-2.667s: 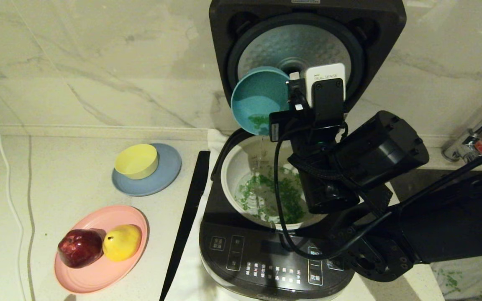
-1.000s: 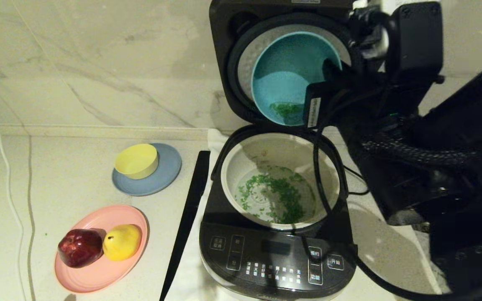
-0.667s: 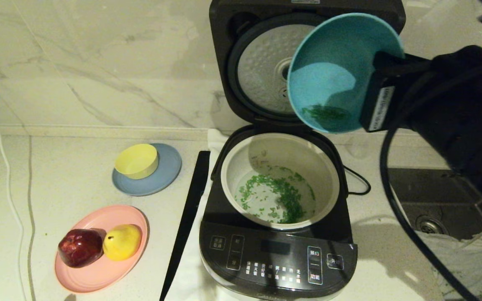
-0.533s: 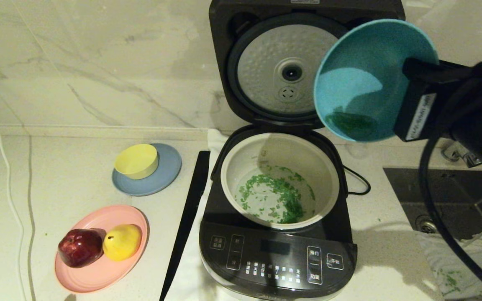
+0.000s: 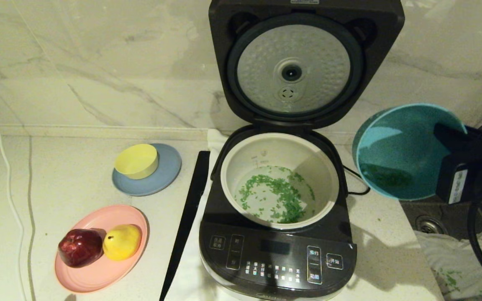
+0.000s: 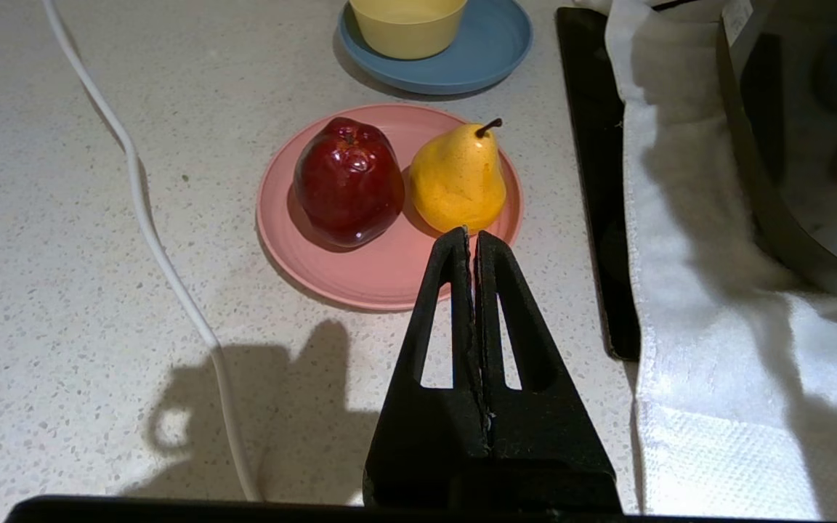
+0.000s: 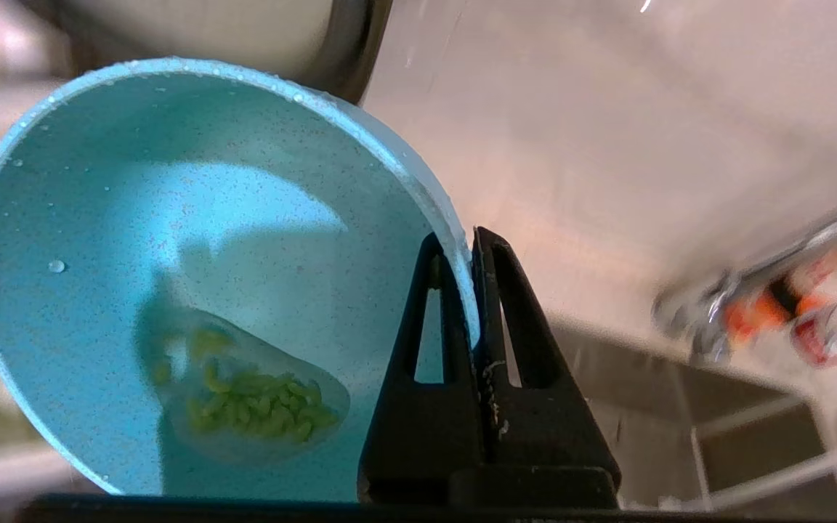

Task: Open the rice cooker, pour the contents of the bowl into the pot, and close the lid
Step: Fill a bowl with water from the tap

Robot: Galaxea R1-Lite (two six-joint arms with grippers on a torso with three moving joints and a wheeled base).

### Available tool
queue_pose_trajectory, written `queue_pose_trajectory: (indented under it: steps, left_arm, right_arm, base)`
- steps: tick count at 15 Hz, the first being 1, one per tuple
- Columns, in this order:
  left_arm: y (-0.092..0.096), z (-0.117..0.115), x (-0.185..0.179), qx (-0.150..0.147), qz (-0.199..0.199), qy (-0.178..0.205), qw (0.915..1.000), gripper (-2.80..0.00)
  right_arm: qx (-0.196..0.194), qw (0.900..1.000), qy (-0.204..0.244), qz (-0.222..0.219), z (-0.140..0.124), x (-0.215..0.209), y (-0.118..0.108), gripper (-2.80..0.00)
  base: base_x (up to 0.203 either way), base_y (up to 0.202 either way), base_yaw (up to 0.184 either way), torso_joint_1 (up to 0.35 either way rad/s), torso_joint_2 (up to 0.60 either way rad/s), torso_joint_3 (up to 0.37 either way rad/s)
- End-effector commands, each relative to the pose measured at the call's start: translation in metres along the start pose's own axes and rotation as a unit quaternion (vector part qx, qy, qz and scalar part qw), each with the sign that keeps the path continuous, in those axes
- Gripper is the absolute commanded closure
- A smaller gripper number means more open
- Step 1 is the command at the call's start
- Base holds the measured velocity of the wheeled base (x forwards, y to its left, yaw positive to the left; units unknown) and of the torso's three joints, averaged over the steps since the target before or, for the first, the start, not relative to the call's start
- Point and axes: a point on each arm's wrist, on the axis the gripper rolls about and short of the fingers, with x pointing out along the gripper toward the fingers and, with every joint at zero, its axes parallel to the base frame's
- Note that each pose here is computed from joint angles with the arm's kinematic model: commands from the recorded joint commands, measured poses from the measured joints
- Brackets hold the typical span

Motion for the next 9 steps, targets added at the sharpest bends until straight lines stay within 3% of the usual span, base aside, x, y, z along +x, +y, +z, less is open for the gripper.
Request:
queue_pose_trajectory:
  steps: [1,5,7,9]
  left_arm:
    - [0.0,-0.001,0.0,-0.001,0.0,0.001,1.0,0.0]
    - [0.0,-0.001,0.0,-0.001,0.0,0.002,1.0,0.0]
    - [0.0,-0.001,0.0,-0.001,0.0,0.002,1.0,0.0]
    - [0.0,-0.001,0.0,0.0,0.0,0.002,1.0,0.0]
  right_arm:
    - [-0.009,0.999,0.04,0.004,-0.018,0.005,-0.002,0.0]
    - [0.006,0.991,0.131,0.038,-0.047,0.017,-0.021,0.0]
    - [0.059,0.979,0.186,0.055,-0.06,0.027,-0.034,0.0]
    - [0.117,0.96,0.247,0.068,-0.077,0.036,-0.048,0.0]
  base:
    - [0.0,0.0,0.0,0.0,0.0,0.0]
    - [0.0,0.0,0.0,0.0,0.0,0.0]
    - [0.0,0.0,0.0,0.0,0.0,0.0]
    - [0.0,0.0,0.0,0.0,0.0,0.0]
